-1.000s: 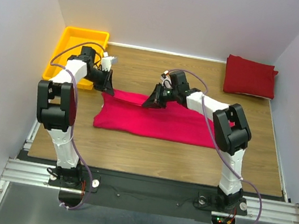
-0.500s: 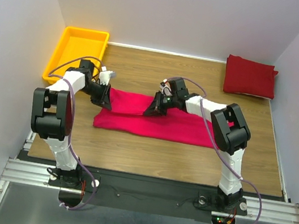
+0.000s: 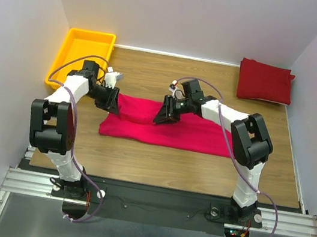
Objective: Fold and stack the t-shirts
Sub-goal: Fold the tshirt
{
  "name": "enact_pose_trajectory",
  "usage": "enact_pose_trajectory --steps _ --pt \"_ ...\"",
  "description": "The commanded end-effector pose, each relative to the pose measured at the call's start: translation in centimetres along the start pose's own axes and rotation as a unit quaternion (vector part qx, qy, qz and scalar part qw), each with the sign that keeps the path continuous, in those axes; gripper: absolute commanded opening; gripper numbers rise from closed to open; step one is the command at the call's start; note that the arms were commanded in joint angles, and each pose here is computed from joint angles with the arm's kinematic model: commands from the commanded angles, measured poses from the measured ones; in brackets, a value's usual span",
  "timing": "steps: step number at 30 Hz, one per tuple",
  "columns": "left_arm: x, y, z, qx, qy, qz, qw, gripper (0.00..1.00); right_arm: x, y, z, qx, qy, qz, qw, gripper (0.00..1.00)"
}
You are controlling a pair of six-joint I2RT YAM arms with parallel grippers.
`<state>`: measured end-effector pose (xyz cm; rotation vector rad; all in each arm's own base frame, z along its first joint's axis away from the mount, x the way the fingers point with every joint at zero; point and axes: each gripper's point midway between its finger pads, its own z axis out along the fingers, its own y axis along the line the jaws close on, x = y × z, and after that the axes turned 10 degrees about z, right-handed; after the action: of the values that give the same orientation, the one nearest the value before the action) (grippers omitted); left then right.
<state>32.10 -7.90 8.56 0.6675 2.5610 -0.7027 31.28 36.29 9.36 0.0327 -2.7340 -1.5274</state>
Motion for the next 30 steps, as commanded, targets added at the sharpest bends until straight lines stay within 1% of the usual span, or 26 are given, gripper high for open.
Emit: enact_pose_trajectory --steps 1,2,4,9,12,14,16,19,23,26,27,29,30 --pt "-3.5 -1.0 -1.6 -0.016 -0.051 0.047 0.997 0.43 -1.6 2.9 -2.1 -0.011 -0.035 -0.085 0.996 0.35" --pt "-3.9 -2.2 -0.8 -0.004 -0.049 0.055 0.997 0.43 -2.2 3.1 -2.0 -0.008 -0.041 -0.100 0.994 0.34" --pt "-4.4 -2.5 -0.2 -0.001 -0.053 0.061 0.997 0.42 -3.0 3.1 -1.7 -0.004 -0.050 -0.107 0.993 0.33" --pt "-5.2 -3.2 1.5 0.018 -0.052 0.066 0.996 0.41 -3.8 3.2 -0.1 -0.013 -0.036 -0.104 0.994 0.32" --pt "-5.2 -2.0 2.9 0.012 -0.043 0.059 0.997 0.39 -3.3 2.1 1.5 -0.005 -0.021 -0.099 0.995 0.32" --pt "-5.2 -1.1 4.1 0.013 -0.035 0.057 0.998 0.38 -3.3 0.0 2.8 0.011 -0.013 -0.089 0.996 0.30" --pt "-5.2 -0.4 5.1 0.015 -0.027 0.054 0.998 0.37 -4.0 -2.2 3.5 0.038 -0.022 -0.089 0.995 0.28" --pt "-5.9 0.9 6.3 0.005 -0.028 0.055 0.998 0.37 -5.2 -4.5 3.8 0.074 -0.043 -0.102 0.991 0.27" --pt "-7.4 3.2 7.1 -0.032 -0.036 0.058 0.997 0.35 -6.6 -6.3 3.5 0.099 -0.062 -0.099 0.988 0.26" --pt "-8.3 4.4 8.0 -0.047 -0.039 0.053 0.997 0.34 -7.0 -5.8 2.9 0.094 -0.069 -0.104 0.988 0.26" --pt "-9.2 4.8 8.2 -0.047 -0.045 0.055 0.996 0.34 -6.9 -4.9 2.4 0.086 -0.070 -0.109 0.988 0.27" --pt "-10.3 5.2 8.2 -0.053 -0.052 0.057 0.996 0.34 -6.7 -3.1 1.6 0.067 -0.070 -0.122 0.988 0.32" --pt "-11.8 5.2 7.7 -0.056 -0.064 0.067 0.994 0.35 -6.7 -1.2 0.5 0.055 -0.080 -0.138 0.986 0.37"
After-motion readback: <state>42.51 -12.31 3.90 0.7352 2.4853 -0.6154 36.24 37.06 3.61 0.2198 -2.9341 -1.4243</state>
